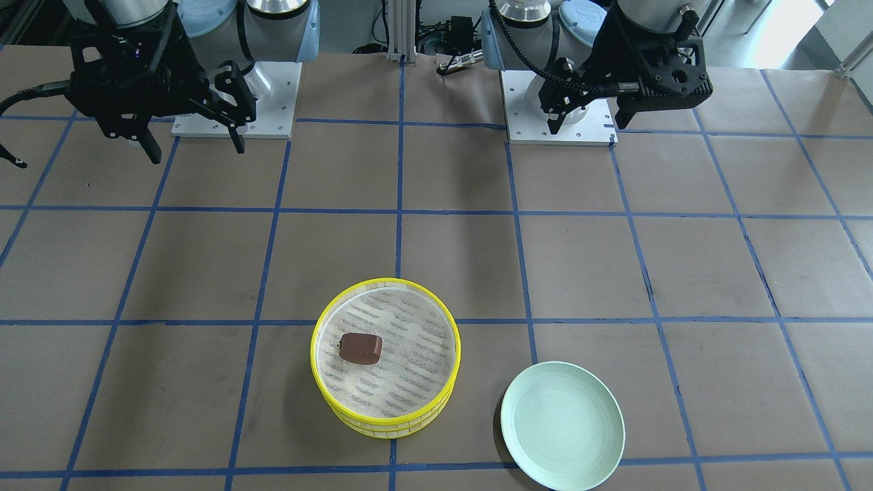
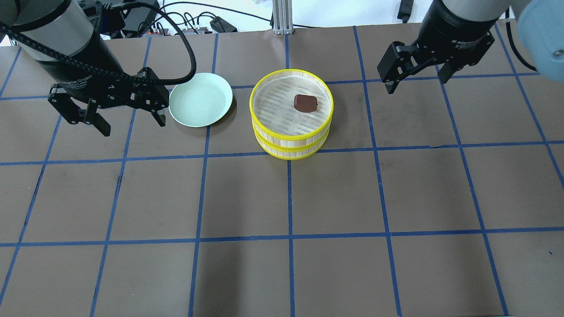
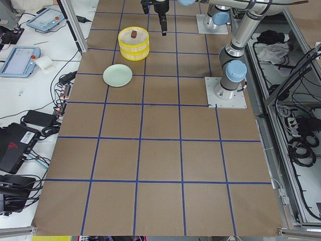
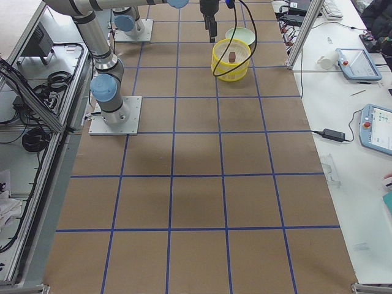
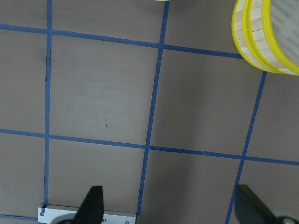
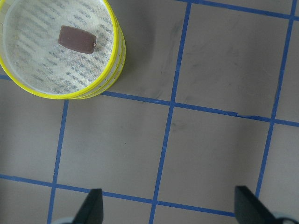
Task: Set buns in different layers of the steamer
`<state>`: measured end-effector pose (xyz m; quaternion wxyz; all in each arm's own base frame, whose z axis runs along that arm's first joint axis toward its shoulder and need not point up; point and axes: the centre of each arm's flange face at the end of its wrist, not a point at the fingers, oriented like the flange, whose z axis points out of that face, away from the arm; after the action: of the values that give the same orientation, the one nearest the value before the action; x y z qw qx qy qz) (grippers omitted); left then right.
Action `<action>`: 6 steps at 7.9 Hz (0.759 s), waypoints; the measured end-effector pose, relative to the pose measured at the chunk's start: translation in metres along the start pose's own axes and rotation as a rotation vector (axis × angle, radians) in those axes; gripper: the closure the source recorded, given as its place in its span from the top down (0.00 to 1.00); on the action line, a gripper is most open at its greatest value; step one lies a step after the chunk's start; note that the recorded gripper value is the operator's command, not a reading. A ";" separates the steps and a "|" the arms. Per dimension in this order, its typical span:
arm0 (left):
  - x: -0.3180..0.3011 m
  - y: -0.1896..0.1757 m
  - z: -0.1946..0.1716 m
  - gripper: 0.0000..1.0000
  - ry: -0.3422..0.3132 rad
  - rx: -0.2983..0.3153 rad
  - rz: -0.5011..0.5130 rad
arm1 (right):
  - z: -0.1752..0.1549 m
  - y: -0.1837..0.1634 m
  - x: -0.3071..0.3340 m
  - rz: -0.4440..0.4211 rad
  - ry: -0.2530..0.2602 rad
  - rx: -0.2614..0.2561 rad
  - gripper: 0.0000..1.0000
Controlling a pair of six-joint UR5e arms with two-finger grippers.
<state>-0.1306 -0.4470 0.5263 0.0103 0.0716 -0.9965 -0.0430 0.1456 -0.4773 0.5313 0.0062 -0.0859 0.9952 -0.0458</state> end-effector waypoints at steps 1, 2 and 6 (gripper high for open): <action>0.002 -0.001 0.003 1.00 -0.001 -0.003 0.021 | 0.000 0.000 0.000 0.000 0.000 0.000 1.00; 0.005 -0.003 0.006 1.00 -0.002 -0.005 0.044 | 0.000 0.000 0.000 0.000 0.001 0.000 1.00; 0.013 -0.028 0.016 1.00 0.005 0.055 0.065 | 0.000 0.000 0.001 0.001 0.004 -0.001 1.00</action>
<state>-0.1395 -0.4750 0.5079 0.0122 0.0395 -0.9990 -0.0148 0.1446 -0.4775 0.5310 0.0044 -0.0852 0.9953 -0.0456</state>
